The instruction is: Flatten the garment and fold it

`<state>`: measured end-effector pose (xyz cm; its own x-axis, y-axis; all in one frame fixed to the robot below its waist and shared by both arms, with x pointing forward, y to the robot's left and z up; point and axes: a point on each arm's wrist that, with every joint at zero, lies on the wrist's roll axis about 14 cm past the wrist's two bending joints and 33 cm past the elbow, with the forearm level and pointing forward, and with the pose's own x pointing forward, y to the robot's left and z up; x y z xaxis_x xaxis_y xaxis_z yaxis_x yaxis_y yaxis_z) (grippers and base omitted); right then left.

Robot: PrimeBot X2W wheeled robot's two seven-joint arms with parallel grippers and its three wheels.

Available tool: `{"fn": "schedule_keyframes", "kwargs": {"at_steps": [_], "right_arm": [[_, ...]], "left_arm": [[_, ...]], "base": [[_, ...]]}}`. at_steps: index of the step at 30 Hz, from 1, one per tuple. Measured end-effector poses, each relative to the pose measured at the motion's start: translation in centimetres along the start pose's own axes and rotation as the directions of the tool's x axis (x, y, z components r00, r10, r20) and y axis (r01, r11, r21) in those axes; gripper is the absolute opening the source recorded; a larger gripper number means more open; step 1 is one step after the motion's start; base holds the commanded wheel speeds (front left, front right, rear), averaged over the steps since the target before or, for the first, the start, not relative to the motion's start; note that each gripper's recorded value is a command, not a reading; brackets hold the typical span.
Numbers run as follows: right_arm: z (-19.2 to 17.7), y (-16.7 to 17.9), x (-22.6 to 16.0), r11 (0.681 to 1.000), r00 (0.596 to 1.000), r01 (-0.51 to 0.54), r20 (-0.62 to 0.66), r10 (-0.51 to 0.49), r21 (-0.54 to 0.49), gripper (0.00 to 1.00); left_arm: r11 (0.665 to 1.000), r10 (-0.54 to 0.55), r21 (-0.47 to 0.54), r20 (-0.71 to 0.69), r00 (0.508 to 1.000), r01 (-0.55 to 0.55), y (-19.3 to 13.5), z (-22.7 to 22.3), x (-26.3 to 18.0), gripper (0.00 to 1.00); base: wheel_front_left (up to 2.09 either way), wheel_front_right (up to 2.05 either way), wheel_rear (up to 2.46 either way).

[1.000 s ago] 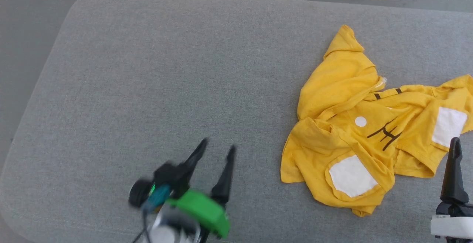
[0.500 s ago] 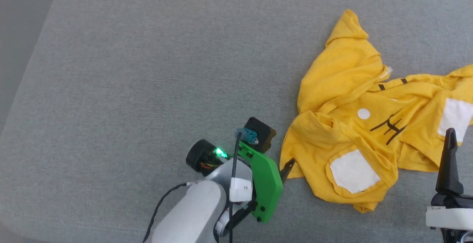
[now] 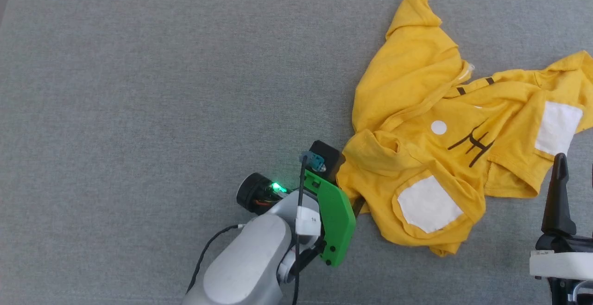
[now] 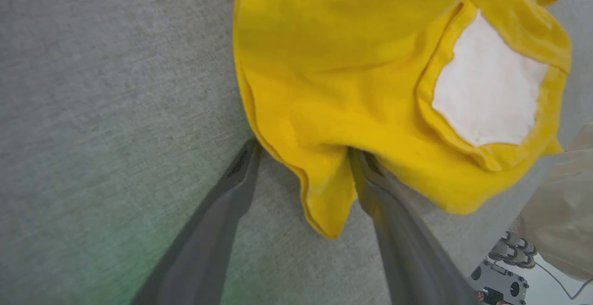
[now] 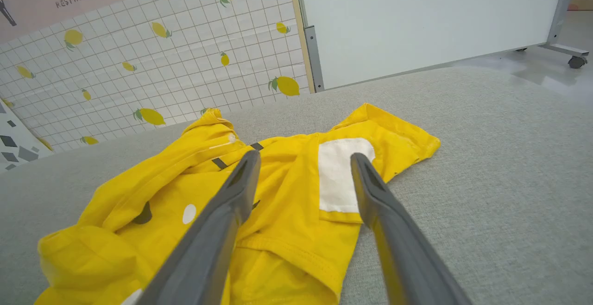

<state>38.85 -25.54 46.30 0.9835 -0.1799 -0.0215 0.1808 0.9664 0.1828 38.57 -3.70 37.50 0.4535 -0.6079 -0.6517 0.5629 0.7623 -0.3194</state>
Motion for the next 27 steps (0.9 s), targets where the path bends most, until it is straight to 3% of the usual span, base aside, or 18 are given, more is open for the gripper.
{"fn": "schedule_keyframes", "kwargs": {"at_steps": [1,3,12,17,19,22,25,27], "right_arm": [[-0.1,-0.1,0.0,1.000,1.000,0.004,-0.003,-0.004,0.001,1.00],[-0.3,-0.3,-0.1,1.000,1.000,0.011,-0.009,-0.011,0.002,1.00],[0.2,-0.4,0.1,1.000,1.000,0.014,0.009,-0.014,0.007,1.00],[1.0,0.3,0.2,1.000,0.999,-0.008,0.032,0.008,0.015,1.00],[1.4,0.7,0.1,1.000,0.999,-0.022,0.043,0.021,0.018,1.00],[1.5,1.2,0.1,0.999,0.998,-0.036,0.047,0.035,0.019,1.00],[1.6,1.9,0.3,0.998,0.997,-0.057,0.050,0.056,0.023,1.00],[1.5,2.4,0.4,0.997,0.996,-0.072,0.050,0.070,0.028,1.00]], "left_arm": [[1.000,-0.007,-0.005,-0.009,1.000,0.007,-0.1,-0.2,0.2,1.00],[1.000,-0.007,-0.002,-0.019,1.000,0.007,-0.2,-0.3,0.6,0.00],[0.998,0.045,-0.037,0.040,0.998,-0.043,0.5,0.3,0.3,0.00],[0.971,0.102,-0.233,0.210,0.972,-0.052,1.7,2.7,-2.1,0.00],[0.934,0.199,-0.349,0.333,0.922,-0.075,4.4,4.7,-5.4,0.00],[0.891,0.350,-0.421,0.399,0.847,-0.170,8.5,5.1,-10.0,0.00],[0.795,0.526,-0.536,0.376,0.763,-0.284,12.9,2.7,-15.1,0.00],[0.709,0.631,-0.604,0.314,0.709,-0.363,15.0,-0.4,-18.3,0.00]], "base": [[0.00,0.00,0.00],[0.00,0.00,0.00],[0.00,0.00,0.00],[0.00,0.00,0.00],[0.00,0.00,0.00],[0.00,0.00,0.00],[0.00,0.00,0.00],[0.00,0.00,0.00]]}}
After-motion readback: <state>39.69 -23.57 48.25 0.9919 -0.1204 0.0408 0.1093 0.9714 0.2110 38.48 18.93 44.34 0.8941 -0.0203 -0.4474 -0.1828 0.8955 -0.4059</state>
